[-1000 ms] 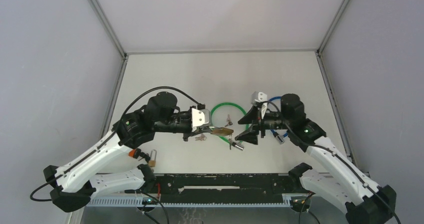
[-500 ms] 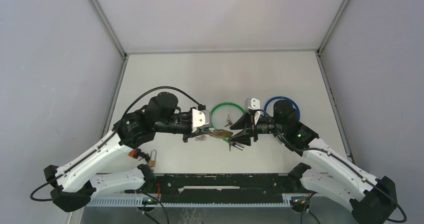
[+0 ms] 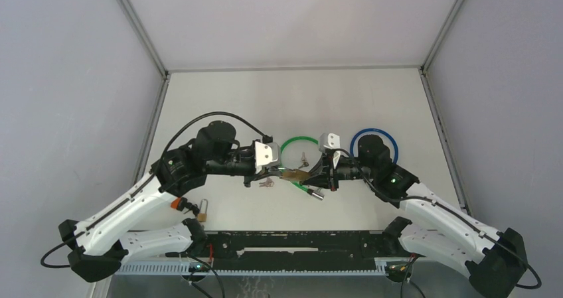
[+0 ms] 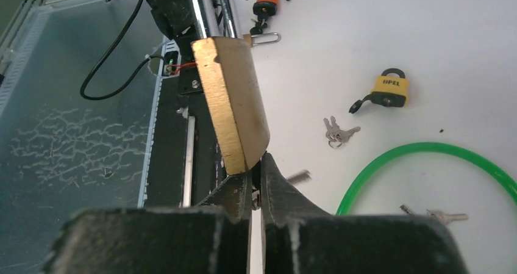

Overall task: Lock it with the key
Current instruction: Lock the lock.

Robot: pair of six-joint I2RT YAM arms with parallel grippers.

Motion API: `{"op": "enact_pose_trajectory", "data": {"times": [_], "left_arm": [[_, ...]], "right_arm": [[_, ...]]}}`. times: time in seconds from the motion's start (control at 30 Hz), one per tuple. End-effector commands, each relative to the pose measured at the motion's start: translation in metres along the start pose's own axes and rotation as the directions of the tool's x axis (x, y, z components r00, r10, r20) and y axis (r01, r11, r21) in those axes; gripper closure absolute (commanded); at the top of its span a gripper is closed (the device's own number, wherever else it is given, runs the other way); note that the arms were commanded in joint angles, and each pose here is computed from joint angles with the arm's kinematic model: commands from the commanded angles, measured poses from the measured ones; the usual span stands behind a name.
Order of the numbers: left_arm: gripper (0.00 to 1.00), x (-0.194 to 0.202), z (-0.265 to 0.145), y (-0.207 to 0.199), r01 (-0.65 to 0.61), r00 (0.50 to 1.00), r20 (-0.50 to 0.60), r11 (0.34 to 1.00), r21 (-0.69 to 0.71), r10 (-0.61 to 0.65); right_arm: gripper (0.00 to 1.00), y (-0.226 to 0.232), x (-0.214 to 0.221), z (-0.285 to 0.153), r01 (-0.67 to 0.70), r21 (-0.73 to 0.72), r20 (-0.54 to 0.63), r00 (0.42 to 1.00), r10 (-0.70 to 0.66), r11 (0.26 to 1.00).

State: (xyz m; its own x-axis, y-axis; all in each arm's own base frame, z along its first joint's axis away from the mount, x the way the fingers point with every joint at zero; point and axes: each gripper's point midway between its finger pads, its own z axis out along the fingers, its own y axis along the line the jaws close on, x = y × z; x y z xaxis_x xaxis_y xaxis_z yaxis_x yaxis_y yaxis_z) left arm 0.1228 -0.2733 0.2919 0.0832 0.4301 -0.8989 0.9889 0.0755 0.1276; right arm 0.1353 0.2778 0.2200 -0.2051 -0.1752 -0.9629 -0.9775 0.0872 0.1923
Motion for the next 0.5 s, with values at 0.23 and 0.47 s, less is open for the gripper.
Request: {"op": "enact_pose_trajectory", "data": {"times": [0.23,0.47], "left_arm": [[1.0,-0.051,-0.024,0.052,-0.038,0.985,0.163,0.989,-0.14,0.061],[1.0,-0.06,-0.05,0.085,-0.049,0.982,0.168,0.975,-0.217,0.087]], "right_arm": [[1.0,-0.024,-0.004,-0.011,0.002,0.176,-0.007,1.0,-0.001,0.984],[1.0,-0.061,-0.004,-0.03,-0.093,0.312,0.113,0.992,0.06,0.946]]}}
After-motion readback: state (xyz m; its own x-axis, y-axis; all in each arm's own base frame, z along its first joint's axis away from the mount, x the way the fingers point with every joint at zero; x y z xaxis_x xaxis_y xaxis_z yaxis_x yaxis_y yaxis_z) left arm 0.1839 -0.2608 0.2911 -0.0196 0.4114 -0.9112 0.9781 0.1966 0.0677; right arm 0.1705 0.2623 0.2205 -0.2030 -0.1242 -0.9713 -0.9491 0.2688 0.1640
